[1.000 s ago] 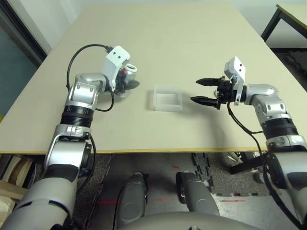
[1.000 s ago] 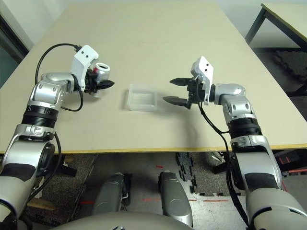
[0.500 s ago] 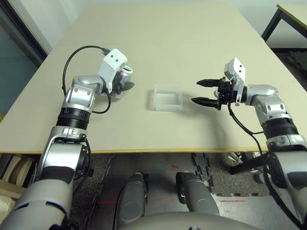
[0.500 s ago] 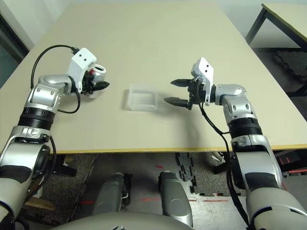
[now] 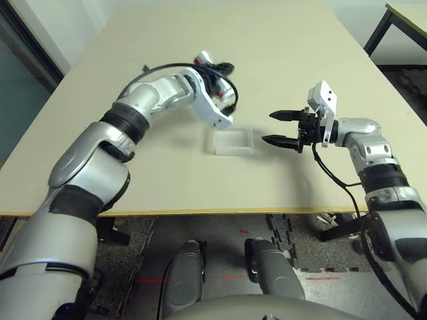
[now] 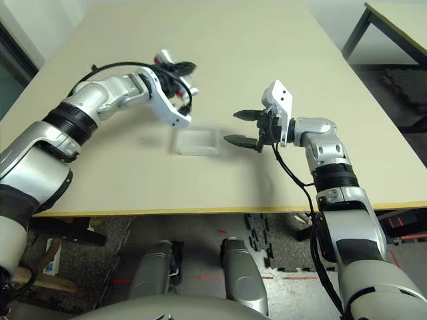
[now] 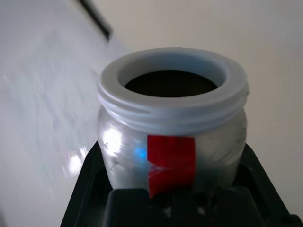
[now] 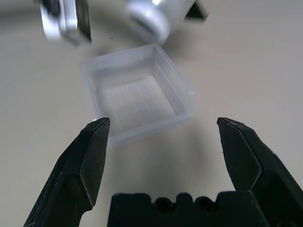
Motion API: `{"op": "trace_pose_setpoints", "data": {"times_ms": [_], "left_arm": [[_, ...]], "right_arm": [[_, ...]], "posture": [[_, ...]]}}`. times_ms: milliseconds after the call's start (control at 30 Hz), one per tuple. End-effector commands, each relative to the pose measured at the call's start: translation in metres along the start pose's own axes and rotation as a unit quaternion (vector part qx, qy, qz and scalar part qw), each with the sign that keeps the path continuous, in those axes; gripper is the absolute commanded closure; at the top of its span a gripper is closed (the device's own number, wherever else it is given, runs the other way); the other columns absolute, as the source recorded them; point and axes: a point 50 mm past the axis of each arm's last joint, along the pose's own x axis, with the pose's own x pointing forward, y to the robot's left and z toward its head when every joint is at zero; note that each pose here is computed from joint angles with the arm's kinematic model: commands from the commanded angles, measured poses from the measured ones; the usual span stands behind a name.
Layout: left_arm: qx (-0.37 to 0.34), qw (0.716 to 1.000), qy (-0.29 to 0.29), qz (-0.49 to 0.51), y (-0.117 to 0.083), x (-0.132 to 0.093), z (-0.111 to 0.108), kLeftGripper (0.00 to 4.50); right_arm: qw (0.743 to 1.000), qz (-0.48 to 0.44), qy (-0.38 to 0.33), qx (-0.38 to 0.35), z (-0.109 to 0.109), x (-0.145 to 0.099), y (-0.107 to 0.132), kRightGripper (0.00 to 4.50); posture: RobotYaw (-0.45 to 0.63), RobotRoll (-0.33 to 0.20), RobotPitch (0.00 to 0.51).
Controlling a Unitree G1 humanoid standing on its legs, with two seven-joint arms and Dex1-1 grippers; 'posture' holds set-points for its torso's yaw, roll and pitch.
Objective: Pour the medicine from the bottle into the box.
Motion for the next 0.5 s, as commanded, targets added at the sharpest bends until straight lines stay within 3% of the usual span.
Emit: {"op": "trace_pose_setpoints", "data": {"times_ms": [33,267,433,500], "left_arm": [[0.055,0.998,-0.006,0.003,0.008,0.001,-0.009,1.85],[0.058,0.998,0.027,0.006,0.016,0.002,-0.023,1.85],[-0.057,0.998,0.034,-0.018,0.005,-0.001,-0.020,1.85],[-0.151,0.987,0.044,-0.031,-0.001,-0.004,-0.020,1.85]], "right_arm": [[1.000,-0.003,-0.002,0.001,0.000,0.000,0.000,0.00],[1.000,-0.002,-0.006,0.005,-0.002,0.000,0.001,0.00],[1.000,0.001,-0.004,0.005,-0.002,0.001,0.002,0.00],[1.000,0.004,0.005,-0.001,-0.003,0.001,0.002,0.00]], "posture": [[-0.05,0.000,0.099],[-0.05,0.000,0.100],[-0.04,0.000,0.104],[-0.04,0.000,0.104]]}}
